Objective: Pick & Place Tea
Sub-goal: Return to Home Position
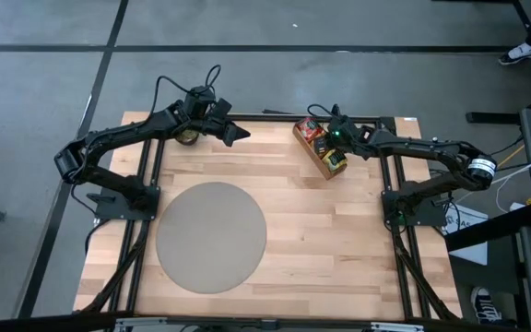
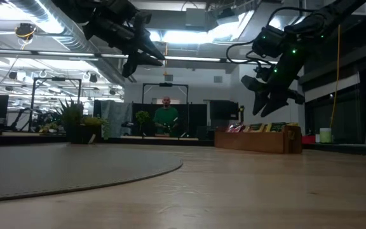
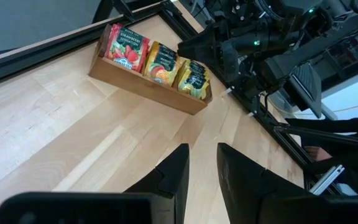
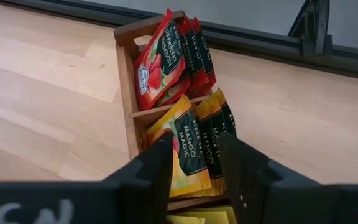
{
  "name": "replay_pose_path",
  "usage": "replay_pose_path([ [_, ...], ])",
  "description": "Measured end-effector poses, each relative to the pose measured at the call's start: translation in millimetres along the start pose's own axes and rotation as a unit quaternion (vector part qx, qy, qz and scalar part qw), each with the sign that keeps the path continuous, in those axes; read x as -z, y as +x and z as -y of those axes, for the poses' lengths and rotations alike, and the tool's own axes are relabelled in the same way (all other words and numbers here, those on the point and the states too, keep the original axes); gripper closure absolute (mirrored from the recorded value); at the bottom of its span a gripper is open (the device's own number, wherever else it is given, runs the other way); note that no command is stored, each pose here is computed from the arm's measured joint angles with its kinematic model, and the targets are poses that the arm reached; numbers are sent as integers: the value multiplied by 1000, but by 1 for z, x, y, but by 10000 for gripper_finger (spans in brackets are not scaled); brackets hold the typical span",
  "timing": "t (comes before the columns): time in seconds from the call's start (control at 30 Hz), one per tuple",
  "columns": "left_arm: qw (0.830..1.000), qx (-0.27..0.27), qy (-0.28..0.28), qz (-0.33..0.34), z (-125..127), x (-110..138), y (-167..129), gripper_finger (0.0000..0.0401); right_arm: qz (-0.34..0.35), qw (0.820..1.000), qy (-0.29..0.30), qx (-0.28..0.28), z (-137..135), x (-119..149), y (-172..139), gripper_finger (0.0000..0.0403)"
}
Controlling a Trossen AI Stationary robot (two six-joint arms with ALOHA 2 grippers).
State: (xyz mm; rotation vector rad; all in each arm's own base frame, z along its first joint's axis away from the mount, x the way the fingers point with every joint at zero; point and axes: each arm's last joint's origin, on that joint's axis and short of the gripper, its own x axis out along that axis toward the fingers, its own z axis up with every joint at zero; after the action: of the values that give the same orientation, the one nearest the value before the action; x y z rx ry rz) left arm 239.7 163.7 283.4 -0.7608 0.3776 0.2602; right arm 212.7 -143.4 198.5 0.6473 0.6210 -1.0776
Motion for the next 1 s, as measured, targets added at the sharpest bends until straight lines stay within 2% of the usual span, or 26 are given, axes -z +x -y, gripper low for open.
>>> replay_pose_path([
  [0.23,999,-27,13,14,-2,-1,0,326,-5,1000,1,-7,0,0,0,269],
  [0.4,999,-35,13,18,-2,-1,0,326,-38,997,-26,-55,-3,2,0,269],
  [0.53,999,-40,14,25,-2,-2,0,323,-58,995,19,-81,-5,3,-1,269],
  [0.6,998,-56,9,34,-3,-3,0,322,-81,989,5,-126,-8,4,-2,269],
  [0.67,998,-57,-6,34,-3,-2,0,322,-91,969,-60,-220,-20,5,-6,269],
  [0.77,999,-46,6,26,-3,-2,0,324,-97,912,-131,-376,-40,7,-22,269],
  [0.8,999,-42,13,23,-2,-1,0,324,-97,894,-147,-411,-45,8,-29,269],
  [0.83,999,-39,17,21,-2,-1,0,324,-98,884,-157,-430,-48,10,-36,269],
  [0.9,999,-35,18,18,-1,-1,0,322,-95,879,-170,-435,-50,15,-50,269],
  [1.0,999,-35,19,18,-1,-1,0,321,-61,891,-178,-413,-42,28,-67,269],
])
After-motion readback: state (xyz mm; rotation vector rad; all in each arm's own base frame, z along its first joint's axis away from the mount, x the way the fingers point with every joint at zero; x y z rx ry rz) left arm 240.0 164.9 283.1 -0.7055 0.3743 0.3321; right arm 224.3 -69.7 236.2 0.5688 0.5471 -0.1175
